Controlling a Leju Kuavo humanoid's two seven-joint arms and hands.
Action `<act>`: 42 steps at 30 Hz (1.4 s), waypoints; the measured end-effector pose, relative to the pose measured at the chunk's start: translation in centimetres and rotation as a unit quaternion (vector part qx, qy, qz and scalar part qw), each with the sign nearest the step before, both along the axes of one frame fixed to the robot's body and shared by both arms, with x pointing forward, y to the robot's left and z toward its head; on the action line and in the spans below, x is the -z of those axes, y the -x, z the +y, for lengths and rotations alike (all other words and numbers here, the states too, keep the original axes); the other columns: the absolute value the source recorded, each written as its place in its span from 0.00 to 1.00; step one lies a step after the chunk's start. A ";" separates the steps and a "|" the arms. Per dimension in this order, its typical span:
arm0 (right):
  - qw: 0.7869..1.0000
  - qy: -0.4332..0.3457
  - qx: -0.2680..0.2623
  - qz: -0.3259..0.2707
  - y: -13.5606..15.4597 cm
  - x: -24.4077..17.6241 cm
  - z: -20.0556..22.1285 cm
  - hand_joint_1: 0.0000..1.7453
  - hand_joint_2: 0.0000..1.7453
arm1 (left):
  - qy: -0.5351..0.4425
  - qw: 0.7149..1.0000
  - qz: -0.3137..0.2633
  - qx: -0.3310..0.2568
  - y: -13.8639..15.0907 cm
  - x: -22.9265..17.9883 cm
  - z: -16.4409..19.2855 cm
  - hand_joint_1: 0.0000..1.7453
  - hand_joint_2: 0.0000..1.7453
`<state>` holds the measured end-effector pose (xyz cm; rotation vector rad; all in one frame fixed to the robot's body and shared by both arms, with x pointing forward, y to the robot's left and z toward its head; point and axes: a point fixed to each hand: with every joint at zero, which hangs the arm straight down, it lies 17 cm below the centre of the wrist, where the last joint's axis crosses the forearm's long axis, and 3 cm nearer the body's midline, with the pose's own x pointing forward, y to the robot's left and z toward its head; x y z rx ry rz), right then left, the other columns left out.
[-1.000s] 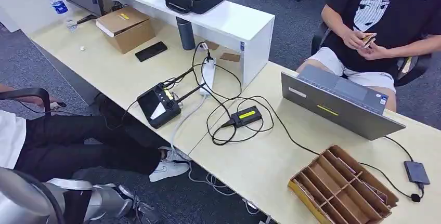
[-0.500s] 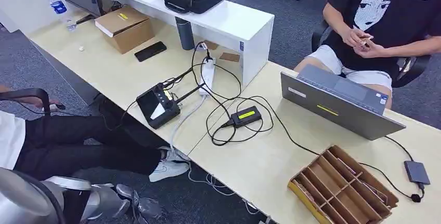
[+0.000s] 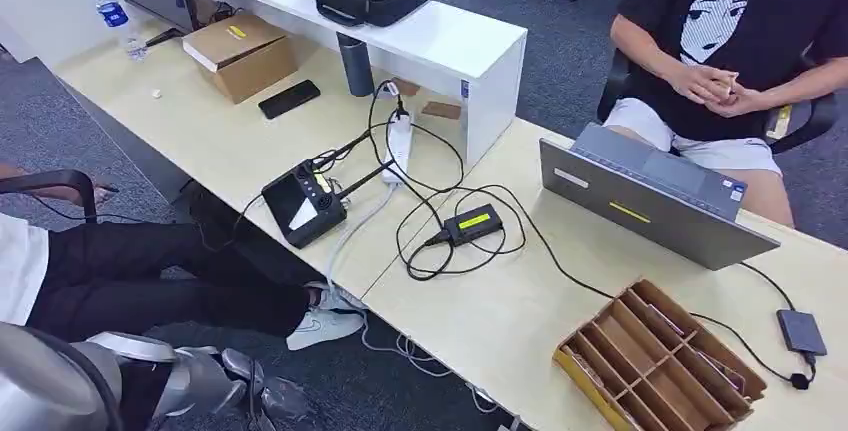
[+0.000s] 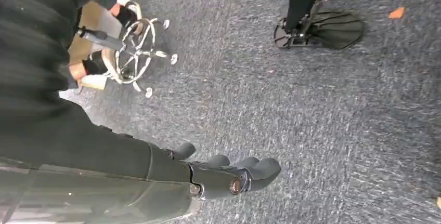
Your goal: Pass the card to the sensor for recognition and then transmit it.
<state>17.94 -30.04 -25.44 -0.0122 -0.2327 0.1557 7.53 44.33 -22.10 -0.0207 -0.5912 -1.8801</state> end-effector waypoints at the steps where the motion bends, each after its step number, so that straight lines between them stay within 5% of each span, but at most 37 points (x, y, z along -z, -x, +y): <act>1: 1.000 0.000 0.000 0.001 0.1 0.0 0.0 0.00 1.00 | -0.006 1.000 0.005 -0.010 0.2 0.1 0.2 0.00 1.00; 6: 1.000 0.001 0.010 0.008 0.9 0.3 -0.1 0.00 1.00 | 0.014 0.983 0.053 -0.177 0.8 0.8 -1.0 0.00 1.00; 11: 1.000 0.004 0.017 0.009 1.6 0.5 -0.3 0.00 1.00 | 0.036 0.963 0.051 -0.263 0.1 1.4 -2.6 0.00 1.00; 30: 0.999 0.004 0.031 0.017 2.4 0.7 -0.5 0.00 1.00 | 0.057 0.910 0.107 -0.397 1.0 2.3 -4.7 0.00 1.00; 42: 0.999 0.008 0.032 0.020 2.5 0.7 -0.7 0.00 1.00 | 0.044 0.892 0.124 -0.432 1.7 2.7 -4.5 0.00 1.00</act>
